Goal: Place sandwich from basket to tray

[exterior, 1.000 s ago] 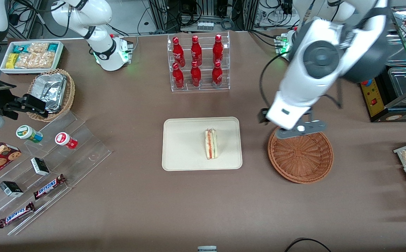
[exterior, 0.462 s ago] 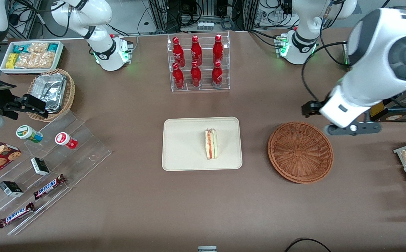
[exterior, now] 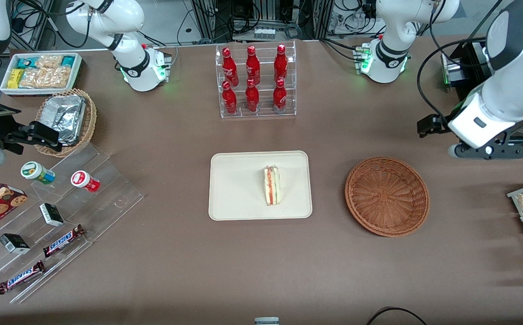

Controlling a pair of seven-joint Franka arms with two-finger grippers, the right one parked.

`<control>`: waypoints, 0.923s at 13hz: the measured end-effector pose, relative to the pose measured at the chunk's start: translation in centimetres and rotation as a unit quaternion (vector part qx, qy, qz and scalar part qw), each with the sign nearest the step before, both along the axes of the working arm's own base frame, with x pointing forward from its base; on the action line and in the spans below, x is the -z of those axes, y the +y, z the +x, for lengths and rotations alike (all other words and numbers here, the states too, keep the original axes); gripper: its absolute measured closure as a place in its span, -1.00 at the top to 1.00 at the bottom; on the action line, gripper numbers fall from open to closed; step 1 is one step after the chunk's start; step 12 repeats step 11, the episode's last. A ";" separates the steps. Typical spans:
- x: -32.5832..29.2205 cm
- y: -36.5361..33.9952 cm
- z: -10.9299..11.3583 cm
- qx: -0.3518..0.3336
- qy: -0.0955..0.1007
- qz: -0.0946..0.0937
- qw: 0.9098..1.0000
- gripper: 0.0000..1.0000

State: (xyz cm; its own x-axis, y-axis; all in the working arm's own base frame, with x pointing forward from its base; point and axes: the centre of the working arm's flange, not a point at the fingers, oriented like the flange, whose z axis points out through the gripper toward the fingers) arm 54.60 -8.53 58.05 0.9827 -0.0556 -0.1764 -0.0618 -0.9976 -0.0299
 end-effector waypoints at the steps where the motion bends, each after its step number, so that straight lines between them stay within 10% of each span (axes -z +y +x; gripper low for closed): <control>1: -0.5 1.0 -0.8 -0.001 -0.002 -0.002 1.000 0.99; 12: -2.3 6.2 -1.5 0.022 -0.042 -0.018 0.999 0.99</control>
